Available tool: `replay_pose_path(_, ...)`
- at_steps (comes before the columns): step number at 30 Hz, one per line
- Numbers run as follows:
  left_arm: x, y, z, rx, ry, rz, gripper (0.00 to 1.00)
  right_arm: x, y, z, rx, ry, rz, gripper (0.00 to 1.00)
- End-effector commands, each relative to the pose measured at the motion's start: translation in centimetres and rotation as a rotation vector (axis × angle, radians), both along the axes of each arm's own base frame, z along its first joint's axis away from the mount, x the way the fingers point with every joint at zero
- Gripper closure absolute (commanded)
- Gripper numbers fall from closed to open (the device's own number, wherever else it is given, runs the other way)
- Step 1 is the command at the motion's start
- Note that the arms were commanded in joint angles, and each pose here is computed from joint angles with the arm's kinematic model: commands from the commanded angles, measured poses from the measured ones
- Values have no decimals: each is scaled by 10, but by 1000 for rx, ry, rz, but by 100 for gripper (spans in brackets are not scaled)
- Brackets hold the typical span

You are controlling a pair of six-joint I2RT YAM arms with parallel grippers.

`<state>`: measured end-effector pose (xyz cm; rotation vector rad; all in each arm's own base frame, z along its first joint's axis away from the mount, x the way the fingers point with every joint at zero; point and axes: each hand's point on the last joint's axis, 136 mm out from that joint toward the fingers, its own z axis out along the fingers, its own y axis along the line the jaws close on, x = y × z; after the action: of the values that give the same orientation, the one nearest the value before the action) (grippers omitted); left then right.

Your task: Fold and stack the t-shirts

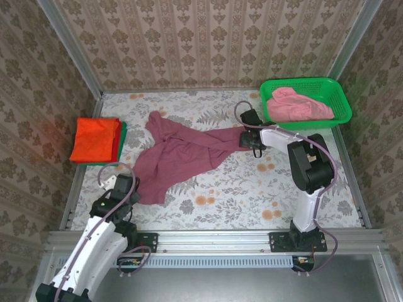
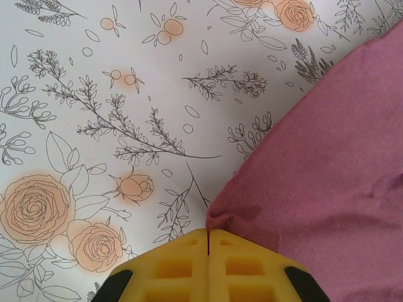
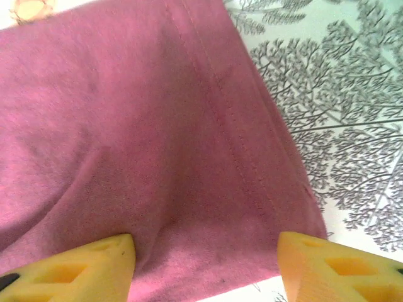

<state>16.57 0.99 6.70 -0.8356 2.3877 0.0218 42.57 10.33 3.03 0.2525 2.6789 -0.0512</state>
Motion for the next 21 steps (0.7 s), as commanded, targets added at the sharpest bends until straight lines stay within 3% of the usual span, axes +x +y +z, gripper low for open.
replay_pose_path(1,2,-1,1,-19,-17,8,100,-17,8,-15,46,105,-1,43)
replay_pose_path(4,3,-1,2,-24,-21,9,100,-25,10,-18,68,135,10,52)
replay_pose_path(9,2,0,1,-24,-25,13,100,-34,5,-13,116,139,-16,99)
replay_pose_path(13,2,-1,1,-33,-35,10,100,-38,-7,24,105,24,-54,100)
replay_pose_path(21,9,-2,6,-37,-63,3,100,-34,-29,158,60,-313,-88,100)
